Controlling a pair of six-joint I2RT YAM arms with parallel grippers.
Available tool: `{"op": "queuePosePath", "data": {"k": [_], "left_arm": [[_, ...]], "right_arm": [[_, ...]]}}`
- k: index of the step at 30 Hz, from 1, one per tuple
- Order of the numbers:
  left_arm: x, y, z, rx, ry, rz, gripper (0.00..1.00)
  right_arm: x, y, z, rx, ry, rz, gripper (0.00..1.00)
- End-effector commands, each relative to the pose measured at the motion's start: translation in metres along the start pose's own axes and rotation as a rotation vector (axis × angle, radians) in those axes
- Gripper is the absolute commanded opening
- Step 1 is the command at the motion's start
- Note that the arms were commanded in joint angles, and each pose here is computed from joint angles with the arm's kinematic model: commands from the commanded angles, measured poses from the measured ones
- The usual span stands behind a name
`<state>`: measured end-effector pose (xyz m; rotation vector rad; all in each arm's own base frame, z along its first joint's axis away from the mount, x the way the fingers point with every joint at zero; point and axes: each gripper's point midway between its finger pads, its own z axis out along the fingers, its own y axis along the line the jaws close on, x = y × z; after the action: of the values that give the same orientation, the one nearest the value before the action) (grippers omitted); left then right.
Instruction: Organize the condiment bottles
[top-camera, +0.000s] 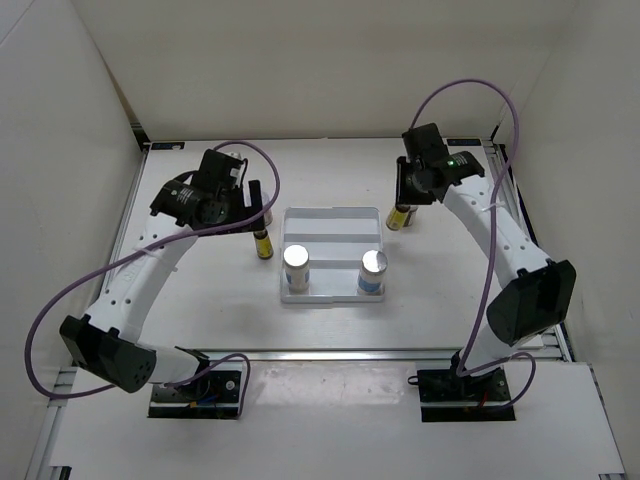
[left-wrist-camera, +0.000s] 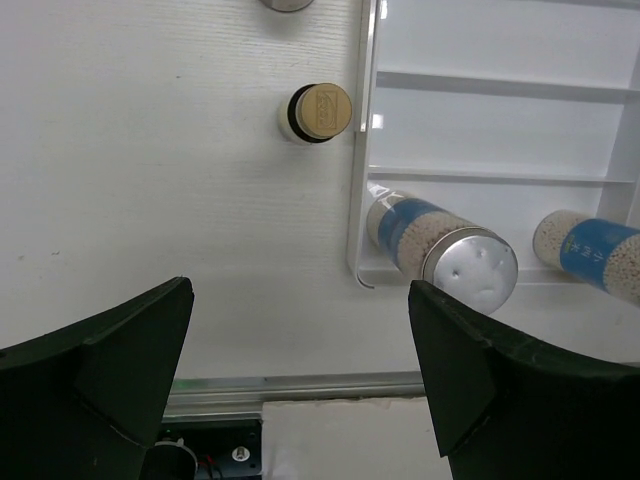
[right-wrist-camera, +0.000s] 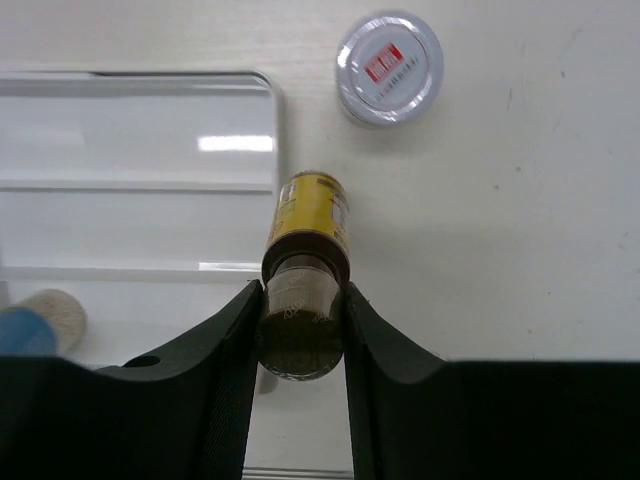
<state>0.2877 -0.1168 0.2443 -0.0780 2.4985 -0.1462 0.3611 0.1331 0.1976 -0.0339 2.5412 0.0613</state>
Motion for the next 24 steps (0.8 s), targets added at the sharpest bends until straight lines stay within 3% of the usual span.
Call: {"op": "queuePosePath", "data": {"k": [1,9,17,20,21,24], "left_arm": [[0.001,0.002,0.001,0.006,-0.009,0.014,1.0],[-0.007,0.005,0.006,-0.023,-0.04,0.02,1.0],[-0.01,0.004,0.021,-0.046,-0.015,0.035,1.0],[-0.013,0.003,0.029,-0.055,-0.016,0.036,1.0],[-0.015,0.002,0.029,-0.051,-0.026,0.034,1.0],[-0.017,-0.004,0.04,-0.038,-0.028,0.032,1.0]], "right_arm": [[-0.04,0.03,-0.055,-0.113,-0.178,-0.036,0.03],[-0.016,0.079,-0.026,-0.189,-0.09,-0.118,0.02],[0.009,0.09,0.015,-0.181,-0.011,-0.128,0.02],[0.021,0.089,0.031,-0.149,0.011,-0.141,0.08],[0.025,0.086,0.034,-0.135,0.02,-0.144,0.11],[0.022,0.085,0.031,-0.117,0.001,-0.149,0.67]]}}
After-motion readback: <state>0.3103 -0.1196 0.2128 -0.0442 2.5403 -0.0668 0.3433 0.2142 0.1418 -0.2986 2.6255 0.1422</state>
